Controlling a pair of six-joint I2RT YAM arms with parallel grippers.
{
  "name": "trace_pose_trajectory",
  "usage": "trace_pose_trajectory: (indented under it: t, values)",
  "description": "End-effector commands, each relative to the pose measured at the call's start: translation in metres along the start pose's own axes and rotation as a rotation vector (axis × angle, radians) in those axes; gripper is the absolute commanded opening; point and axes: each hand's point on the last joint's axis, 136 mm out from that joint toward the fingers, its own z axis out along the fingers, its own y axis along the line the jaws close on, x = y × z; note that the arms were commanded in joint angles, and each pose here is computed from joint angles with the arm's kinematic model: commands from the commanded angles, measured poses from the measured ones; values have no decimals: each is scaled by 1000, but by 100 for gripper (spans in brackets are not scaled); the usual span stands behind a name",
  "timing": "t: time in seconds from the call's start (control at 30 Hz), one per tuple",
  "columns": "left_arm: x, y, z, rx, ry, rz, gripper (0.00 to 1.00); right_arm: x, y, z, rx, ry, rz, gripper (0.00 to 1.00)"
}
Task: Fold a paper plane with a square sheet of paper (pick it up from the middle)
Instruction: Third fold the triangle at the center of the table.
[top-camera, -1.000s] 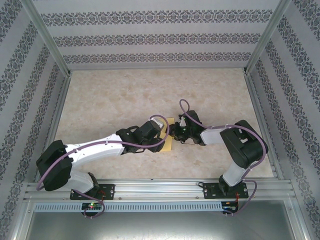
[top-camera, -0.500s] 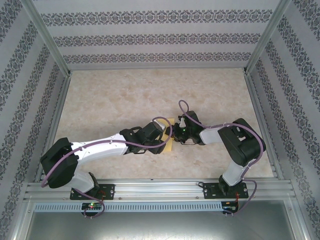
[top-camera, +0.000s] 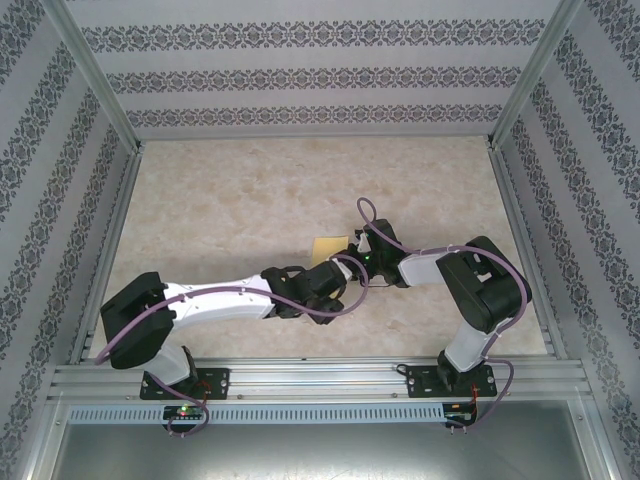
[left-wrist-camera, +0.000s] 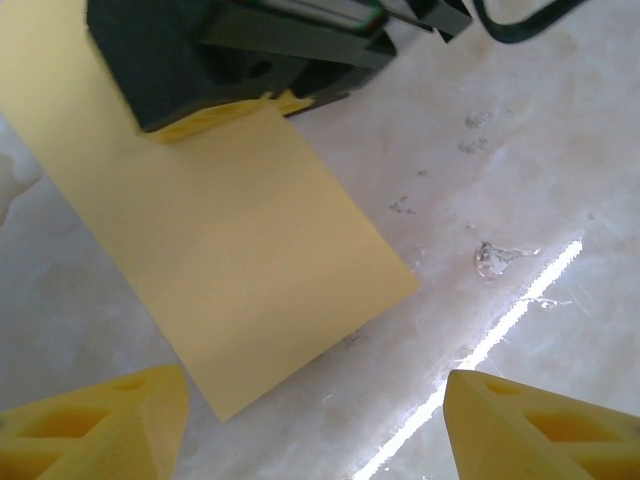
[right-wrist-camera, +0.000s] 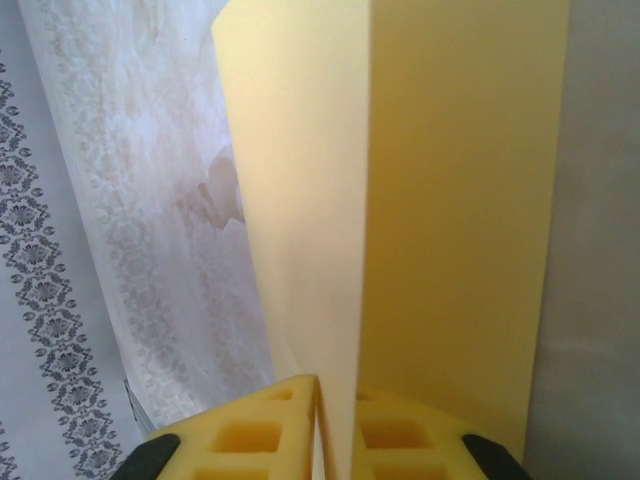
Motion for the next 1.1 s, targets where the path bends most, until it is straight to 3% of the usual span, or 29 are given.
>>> trace_pose_trajectory:
  t: [0.0,0.33,0.5,0.6,0.77,0.87,0.97,1.07]
  values:
    - [3,-5,5,-47,32,101,70,-3,11,-2,-34,10,-2,9]
    - [2,-9,29,-98,61,159,72,-2,11,-3,-32,19,2,9]
    - [-1,-11,38,-109,73,165,68,-1,10,-1,-33,25,9,11]
    - [-3,-9,36,-119,61,157,59,-2,7,-1,-23,22,10,12]
    - [-7,-3,27,-144,31,137,25,-3,1,-2,-12,16,9,16]
    - [-10,-4,23,-126,17,122,12,-4,2,-4,-20,18,0,20]
    - [-12,-3,21,-96,13,99,1,-5,0,-8,-8,14,-7,24]
    - [-15,0,17,-67,5,64,0,-6,-1,-12,-5,9,-11,24]
